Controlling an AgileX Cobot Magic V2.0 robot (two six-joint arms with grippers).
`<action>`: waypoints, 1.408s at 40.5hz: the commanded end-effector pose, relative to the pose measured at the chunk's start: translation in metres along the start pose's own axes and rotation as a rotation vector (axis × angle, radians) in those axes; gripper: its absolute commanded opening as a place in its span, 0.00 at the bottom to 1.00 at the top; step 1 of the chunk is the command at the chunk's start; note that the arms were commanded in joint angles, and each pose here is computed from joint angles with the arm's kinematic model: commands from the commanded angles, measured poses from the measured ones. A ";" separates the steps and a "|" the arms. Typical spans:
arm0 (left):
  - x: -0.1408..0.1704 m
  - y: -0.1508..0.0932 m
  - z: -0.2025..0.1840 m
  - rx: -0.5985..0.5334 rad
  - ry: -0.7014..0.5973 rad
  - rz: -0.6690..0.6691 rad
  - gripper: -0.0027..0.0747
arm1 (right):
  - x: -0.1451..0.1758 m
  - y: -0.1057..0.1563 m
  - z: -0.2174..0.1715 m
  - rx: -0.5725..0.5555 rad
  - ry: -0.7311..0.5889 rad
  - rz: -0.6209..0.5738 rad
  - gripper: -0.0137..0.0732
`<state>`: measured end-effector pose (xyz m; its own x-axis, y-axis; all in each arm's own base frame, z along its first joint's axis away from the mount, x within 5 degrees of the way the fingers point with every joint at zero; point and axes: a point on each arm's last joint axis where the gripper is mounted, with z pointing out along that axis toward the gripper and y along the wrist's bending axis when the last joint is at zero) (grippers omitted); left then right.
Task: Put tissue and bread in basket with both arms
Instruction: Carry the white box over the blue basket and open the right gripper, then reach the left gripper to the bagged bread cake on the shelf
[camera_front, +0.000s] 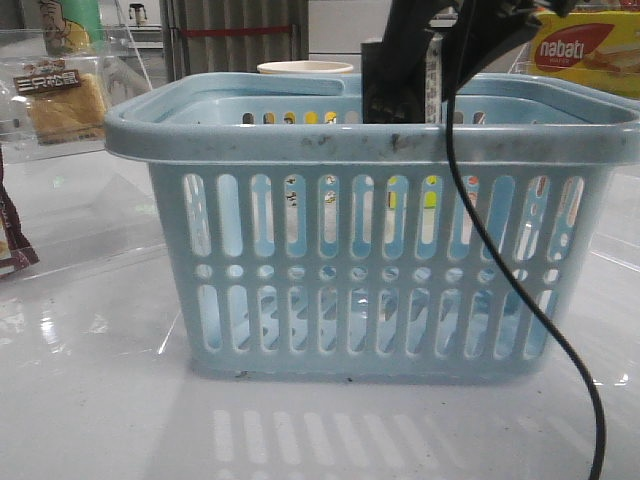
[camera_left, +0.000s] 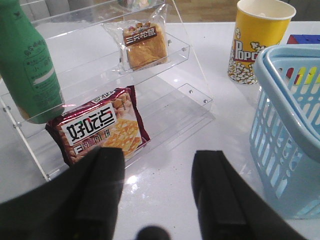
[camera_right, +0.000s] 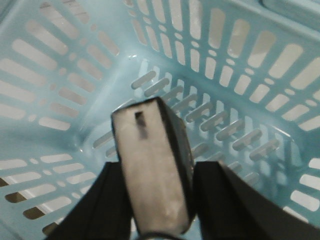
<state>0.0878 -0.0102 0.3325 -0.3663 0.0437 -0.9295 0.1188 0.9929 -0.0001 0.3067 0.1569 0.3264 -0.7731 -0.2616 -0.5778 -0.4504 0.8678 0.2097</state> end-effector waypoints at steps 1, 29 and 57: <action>-0.016 0.000 -0.003 0.002 -0.104 -0.013 0.53 | -0.012 0.004 -0.015 -0.009 -0.108 -0.019 0.81; -0.014 0.000 -0.002 0.002 -0.094 -0.014 0.53 | 0.056 0.025 -0.126 0.011 -0.411 -0.230 0.85; -0.026 0.004 0.048 -0.005 0.061 -0.012 0.86 | 0.165 0.023 -0.184 0.042 -0.589 -0.288 0.85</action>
<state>0.1230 -0.0116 0.3232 -0.4867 0.0479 -0.8723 0.1163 0.9932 -0.0104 0.0851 0.0566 0.3669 -0.3252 -0.2597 -0.9093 -0.5881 0.8086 -0.0206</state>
